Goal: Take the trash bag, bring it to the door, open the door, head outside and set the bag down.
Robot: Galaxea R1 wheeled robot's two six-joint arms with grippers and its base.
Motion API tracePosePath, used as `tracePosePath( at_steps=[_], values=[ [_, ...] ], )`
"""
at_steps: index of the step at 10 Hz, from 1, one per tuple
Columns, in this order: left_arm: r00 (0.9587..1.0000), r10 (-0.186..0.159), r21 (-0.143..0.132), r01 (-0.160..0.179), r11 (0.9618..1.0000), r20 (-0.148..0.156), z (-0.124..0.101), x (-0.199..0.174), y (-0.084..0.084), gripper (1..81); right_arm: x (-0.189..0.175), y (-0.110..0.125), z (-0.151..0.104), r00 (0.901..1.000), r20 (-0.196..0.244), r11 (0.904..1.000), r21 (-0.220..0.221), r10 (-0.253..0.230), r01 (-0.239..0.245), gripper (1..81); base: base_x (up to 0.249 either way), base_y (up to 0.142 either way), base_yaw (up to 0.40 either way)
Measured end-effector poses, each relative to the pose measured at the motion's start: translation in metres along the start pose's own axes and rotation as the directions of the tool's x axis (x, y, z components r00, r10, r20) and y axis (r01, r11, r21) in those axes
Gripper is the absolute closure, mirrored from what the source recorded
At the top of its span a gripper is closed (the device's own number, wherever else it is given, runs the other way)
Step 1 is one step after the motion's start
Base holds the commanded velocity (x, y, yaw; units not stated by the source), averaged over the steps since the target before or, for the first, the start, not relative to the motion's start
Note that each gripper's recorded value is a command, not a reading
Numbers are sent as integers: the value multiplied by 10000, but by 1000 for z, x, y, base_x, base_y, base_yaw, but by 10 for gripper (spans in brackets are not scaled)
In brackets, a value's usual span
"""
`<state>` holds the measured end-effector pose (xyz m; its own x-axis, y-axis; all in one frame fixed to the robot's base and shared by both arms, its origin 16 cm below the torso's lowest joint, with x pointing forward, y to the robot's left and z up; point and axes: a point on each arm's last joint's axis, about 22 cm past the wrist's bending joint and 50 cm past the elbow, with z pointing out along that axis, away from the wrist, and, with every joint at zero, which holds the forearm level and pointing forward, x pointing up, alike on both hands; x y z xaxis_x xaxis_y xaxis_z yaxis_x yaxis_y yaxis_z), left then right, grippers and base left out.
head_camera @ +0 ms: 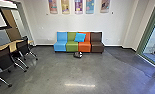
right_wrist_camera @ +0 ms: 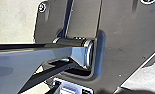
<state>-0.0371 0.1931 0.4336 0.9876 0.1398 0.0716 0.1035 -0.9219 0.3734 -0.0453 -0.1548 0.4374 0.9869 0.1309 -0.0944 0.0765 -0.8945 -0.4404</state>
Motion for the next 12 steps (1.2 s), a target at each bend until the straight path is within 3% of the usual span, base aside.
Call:
tracePosePath(
  at_steps=[12],
  values=[
    [10000,-6,-15,6,10000,-2,0,0,1,10,-2,1,0,10000,22,10000,-19,10,-10,10,164,6,0]
  ],
)
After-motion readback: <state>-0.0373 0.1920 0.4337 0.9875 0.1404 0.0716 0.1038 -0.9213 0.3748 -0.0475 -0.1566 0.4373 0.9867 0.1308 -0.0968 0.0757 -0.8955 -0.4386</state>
